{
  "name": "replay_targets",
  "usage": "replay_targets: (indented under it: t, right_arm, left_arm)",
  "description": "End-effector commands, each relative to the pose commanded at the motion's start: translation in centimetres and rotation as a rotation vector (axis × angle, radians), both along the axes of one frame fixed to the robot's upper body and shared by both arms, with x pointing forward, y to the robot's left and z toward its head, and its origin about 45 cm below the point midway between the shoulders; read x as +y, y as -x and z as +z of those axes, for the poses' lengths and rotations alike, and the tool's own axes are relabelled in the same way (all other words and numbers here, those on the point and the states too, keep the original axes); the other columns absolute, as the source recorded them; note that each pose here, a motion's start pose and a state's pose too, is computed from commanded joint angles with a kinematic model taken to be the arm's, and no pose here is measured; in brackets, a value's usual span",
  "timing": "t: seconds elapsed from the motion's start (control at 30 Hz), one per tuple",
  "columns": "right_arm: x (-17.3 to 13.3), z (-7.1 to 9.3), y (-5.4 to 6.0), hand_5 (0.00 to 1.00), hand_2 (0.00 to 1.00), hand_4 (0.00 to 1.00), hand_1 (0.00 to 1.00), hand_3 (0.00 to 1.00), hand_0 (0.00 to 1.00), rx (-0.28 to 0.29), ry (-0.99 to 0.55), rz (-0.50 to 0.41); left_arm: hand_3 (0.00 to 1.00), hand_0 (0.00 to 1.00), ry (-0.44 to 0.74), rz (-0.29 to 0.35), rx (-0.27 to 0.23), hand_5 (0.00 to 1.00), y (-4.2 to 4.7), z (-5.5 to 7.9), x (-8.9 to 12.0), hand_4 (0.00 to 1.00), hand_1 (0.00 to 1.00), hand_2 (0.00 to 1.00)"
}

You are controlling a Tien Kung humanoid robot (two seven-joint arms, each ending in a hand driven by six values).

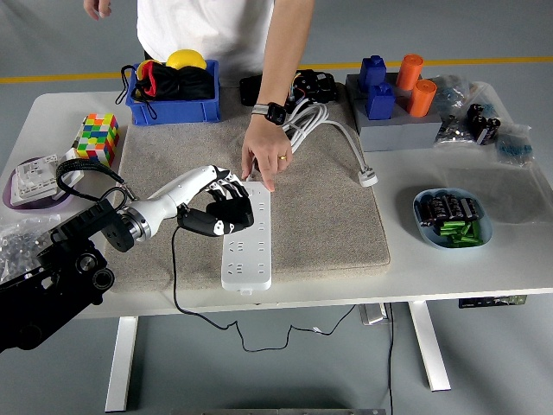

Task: Pull the plug out,throw it away,press the button

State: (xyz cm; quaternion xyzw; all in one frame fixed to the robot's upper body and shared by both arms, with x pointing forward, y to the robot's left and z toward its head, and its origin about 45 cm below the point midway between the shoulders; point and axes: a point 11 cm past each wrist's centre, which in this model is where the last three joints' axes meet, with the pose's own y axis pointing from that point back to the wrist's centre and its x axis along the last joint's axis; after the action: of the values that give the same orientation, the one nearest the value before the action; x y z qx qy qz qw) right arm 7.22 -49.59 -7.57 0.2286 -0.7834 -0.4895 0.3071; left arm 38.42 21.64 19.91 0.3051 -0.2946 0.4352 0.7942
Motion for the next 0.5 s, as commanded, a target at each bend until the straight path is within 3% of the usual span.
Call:
replay_targets:
  t: [0.23, 0.3, 0.33, 0.5]
  right_arm:
    - [0.0, 0.0, 0.0, 0.482, 0.642, 0.662, 0.659, 0.615, 0.740, 0.001, -0.001, 0.000]
    - [0.0, 0.0, 0.0, 0.482, 0.642, 0.662, 0.659, 0.615, 0.740, 0.001, 0.000, 0.000]
    - [0.0, 0.0, 0.0, 0.482, 0.643, 0.662, 0.659, 0.615, 0.740, 0.001, 0.000, 0.000]
    - [0.0, 0.0, 0.1, 0.482, 0.643, 0.662, 0.659, 0.615, 0.740, 0.004, 0.001, 0.000]
  left_arm:
    - [0.567, 0.528, -0.011, 0.093, -0.025, 0.002, -2.36, 0.1, 2.6, 0.669, 0.314, 0.379]
    - [0.567, 0.528, -0.022, 0.108, -0.016, 0.002, -2.65, -0.2, 3.1, 0.669, 0.314, 0.379]
    - [0.596, 0.626, -0.029, 0.119, -0.005, 0.002, -2.81, -0.5, 3.4, 0.674, 0.435, 0.472]
    - [0.596, 0.626, -0.046, 0.161, 0.046, 0.002, -3.22, -2.0, 4.7, 0.674, 0.435, 0.472]
